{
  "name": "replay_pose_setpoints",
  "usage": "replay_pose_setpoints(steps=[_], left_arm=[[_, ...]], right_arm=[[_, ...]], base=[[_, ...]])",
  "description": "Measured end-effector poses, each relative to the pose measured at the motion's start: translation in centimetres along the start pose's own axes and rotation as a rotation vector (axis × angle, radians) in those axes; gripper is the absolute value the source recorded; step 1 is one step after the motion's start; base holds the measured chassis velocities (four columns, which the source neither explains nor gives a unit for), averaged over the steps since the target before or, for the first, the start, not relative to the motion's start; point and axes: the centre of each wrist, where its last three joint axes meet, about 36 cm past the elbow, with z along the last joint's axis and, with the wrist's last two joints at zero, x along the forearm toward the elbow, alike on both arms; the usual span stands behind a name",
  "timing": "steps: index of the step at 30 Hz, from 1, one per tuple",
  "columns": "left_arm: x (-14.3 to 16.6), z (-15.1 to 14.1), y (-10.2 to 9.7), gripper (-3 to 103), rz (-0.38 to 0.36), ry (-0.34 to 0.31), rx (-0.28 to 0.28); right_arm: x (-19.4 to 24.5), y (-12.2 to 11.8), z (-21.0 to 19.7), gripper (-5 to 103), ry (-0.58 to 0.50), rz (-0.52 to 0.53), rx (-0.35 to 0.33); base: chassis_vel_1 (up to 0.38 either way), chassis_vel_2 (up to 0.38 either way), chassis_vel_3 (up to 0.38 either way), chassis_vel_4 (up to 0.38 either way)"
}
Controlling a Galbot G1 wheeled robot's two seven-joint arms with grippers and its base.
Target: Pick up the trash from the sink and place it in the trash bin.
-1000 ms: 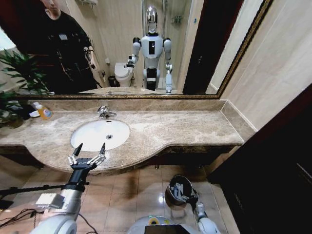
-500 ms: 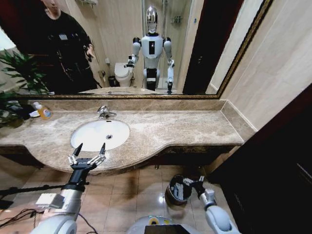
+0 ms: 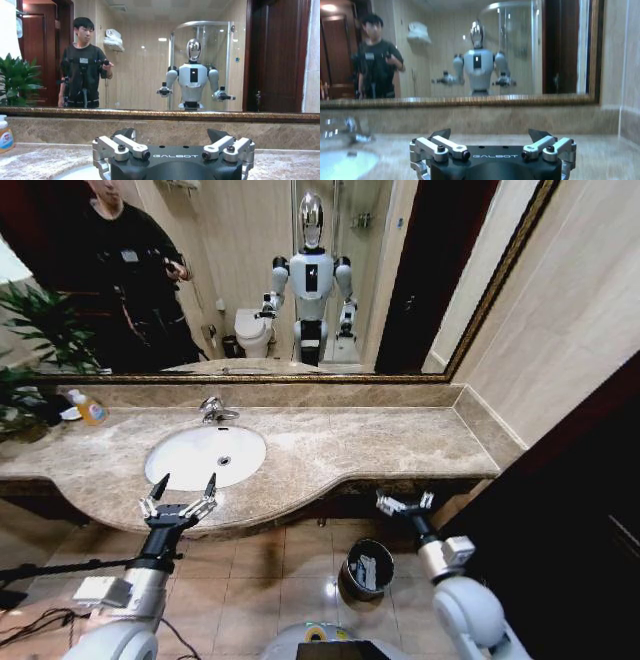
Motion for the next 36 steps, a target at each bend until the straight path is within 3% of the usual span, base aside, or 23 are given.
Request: replay_pose_setpoints(steps=[11,36], left_arm=[[0.0,0.0,0.0,100,0.0,0.0,0.0],[0.0,0.0,0.0,100,0.0,0.0,0.0]], right_arm=[[-1.7,-1.7,-0.4,100,0.0,0.018,0.01],[-1.6,-1.8,0.0,100,0.011,0.022,0.016]], base=[[0.0,0.0,0.0,0.0],[0.0,0.0,0.0,0.0]])
